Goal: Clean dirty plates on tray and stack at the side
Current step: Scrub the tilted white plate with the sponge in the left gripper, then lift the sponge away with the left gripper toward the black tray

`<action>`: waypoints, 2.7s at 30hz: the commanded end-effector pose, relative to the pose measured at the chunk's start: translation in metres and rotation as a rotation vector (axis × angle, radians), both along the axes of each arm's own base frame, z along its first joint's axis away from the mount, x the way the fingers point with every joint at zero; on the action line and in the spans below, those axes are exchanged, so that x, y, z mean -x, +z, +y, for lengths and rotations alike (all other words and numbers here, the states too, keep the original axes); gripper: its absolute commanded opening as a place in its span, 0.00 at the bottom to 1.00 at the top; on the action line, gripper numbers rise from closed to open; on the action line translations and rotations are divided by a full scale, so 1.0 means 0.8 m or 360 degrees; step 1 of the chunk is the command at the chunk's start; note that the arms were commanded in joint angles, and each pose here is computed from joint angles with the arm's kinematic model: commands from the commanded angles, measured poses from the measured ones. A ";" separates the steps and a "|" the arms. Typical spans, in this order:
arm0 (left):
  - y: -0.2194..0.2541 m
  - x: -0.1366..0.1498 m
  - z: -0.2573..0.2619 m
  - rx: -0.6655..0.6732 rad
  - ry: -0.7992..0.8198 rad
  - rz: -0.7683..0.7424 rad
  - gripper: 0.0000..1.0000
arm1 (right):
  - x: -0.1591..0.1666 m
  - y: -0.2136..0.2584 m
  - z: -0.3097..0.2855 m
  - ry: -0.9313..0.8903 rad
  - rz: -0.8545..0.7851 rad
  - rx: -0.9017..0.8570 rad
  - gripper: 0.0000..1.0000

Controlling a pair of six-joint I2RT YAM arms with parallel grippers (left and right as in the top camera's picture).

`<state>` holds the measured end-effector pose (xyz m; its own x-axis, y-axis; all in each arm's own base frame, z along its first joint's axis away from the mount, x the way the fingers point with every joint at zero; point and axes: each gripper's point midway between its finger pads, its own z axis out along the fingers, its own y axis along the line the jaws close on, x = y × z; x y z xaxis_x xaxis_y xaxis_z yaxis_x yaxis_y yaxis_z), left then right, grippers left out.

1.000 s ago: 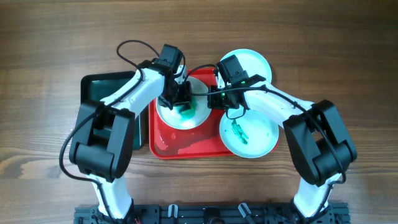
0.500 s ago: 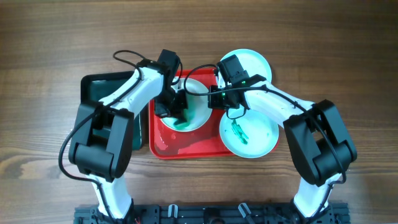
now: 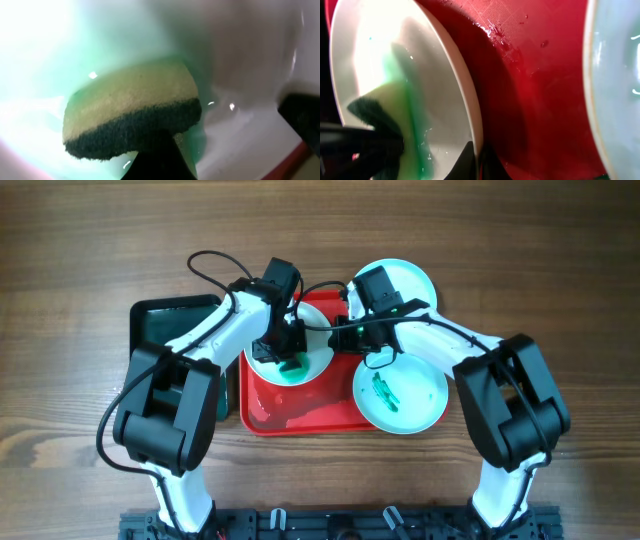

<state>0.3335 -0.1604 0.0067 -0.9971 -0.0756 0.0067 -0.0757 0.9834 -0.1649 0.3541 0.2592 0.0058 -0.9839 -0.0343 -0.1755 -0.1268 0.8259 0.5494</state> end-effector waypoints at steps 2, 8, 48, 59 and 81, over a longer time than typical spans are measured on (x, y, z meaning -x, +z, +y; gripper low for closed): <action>-0.019 -0.032 0.051 -0.0296 0.0183 -0.0145 0.04 | 0.012 0.000 0.002 0.0113 0.0105 -0.0156 0.05; -0.012 0.000 -0.036 0.0184 -0.0083 0.0005 0.04 | 0.011 0.000 -0.001 0.0107 0.0111 -0.0168 0.04; 0.005 -0.055 0.111 -0.0696 0.0232 -0.0300 0.04 | 0.009 -0.006 -0.009 0.0048 0.0129 -0.0102 0.04; 0.139 -0.095 0.025 -0.0098 0.0127 -0.0308 0.04 | 0.004 -0.010 -0.020 0.0015 0.0101 0.0003 0.05; 0.139 -0.119 0.119 -0.0120 0.0404 -0.0299 0.04 | -0.012 0.101 -0.075 -0.0185 -0.0260 0.0640 0.04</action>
